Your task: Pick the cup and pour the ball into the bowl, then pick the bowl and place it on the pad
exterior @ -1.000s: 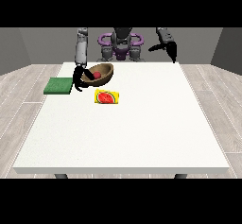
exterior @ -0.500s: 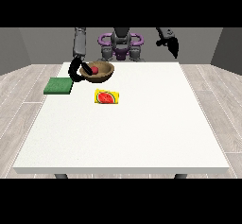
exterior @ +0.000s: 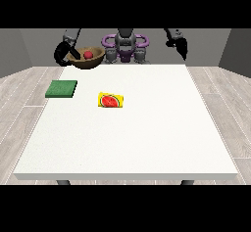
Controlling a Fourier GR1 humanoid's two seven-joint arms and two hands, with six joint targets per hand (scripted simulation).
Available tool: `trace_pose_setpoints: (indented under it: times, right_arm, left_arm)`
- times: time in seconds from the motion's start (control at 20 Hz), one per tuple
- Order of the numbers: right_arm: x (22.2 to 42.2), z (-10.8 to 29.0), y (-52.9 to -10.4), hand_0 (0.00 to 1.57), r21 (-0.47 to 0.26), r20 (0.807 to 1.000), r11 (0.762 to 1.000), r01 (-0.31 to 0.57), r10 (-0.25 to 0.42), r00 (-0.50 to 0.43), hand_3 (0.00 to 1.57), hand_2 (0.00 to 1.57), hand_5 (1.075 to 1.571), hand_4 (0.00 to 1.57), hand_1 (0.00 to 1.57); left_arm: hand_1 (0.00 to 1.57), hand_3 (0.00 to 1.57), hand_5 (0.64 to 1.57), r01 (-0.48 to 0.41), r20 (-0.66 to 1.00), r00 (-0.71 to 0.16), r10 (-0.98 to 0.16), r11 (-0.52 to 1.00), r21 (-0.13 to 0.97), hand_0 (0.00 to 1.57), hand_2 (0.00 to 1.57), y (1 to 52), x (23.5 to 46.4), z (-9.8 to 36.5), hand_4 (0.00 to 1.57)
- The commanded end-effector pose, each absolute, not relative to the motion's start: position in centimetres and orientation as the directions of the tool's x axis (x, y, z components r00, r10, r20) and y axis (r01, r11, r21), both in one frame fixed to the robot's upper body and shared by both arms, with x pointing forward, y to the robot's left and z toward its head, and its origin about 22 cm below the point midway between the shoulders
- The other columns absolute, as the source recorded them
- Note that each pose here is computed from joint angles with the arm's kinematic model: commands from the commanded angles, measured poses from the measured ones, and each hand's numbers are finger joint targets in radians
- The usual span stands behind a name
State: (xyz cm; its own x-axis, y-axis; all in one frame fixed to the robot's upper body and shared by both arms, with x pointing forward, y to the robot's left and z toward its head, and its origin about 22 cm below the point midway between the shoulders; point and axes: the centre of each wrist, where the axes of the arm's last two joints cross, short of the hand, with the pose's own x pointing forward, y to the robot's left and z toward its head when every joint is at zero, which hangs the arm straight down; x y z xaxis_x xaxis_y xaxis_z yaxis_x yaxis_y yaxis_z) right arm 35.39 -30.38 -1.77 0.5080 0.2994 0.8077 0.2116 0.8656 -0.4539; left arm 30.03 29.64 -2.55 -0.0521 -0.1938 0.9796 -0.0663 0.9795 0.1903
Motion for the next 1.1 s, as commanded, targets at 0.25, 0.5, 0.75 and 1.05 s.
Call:
trace_pose_setpoints:
  times: [0.25,0.5,0.75,1.05]
  right_arm:
    - [36.9,6.4,-38.8,1.57,-0.413,0.882,0.842,0.349,0.273,0.385,0.68,1.57,1.570,0.79,1.57]
    - [32.6,4.0,-44.5,1.57,-0.409,0.897,0.803,0.433,0.266,0.353,0.00,1.57,1.571,0.92,1.57]
    - [31.4,4.2,-46.1,1.57,-0.392,0.917,0.791,0.470,0.291,0.275,0.00,1.57,1.570,0.82,1.57]
    - [32.7,4.5,-45.2,1.57,-0.353,0.934,0.796,0.491,0.272,0.231,0.00,1.57,1.567,0.76,1.57]
  left_arm:
    - [0.00,0.00,1.463,-0.043,0.960,-0.217,-0.175,0.985,0.170,0.00,0.00,29.9,32.5,1.2,1.15]
    - [0.00,0.00,1.546,-0.100,0.927,-0.342,-0.150,0.987,0.123,0.00,0.00,38.1,31.8,6.6,1.32]
    - [0.00,0.00,1.571,-0.166,0.902,-0.404,-0.151,0.982,0.090,0.00,0.00,46.3,29.5,9.8,1.28]
    - [0.00,0.00,1.563,-0.196,0.896,-0.416,-0.154,0.978,0.077,0.00,0.00,50.6,28.3,12.4,1.21]
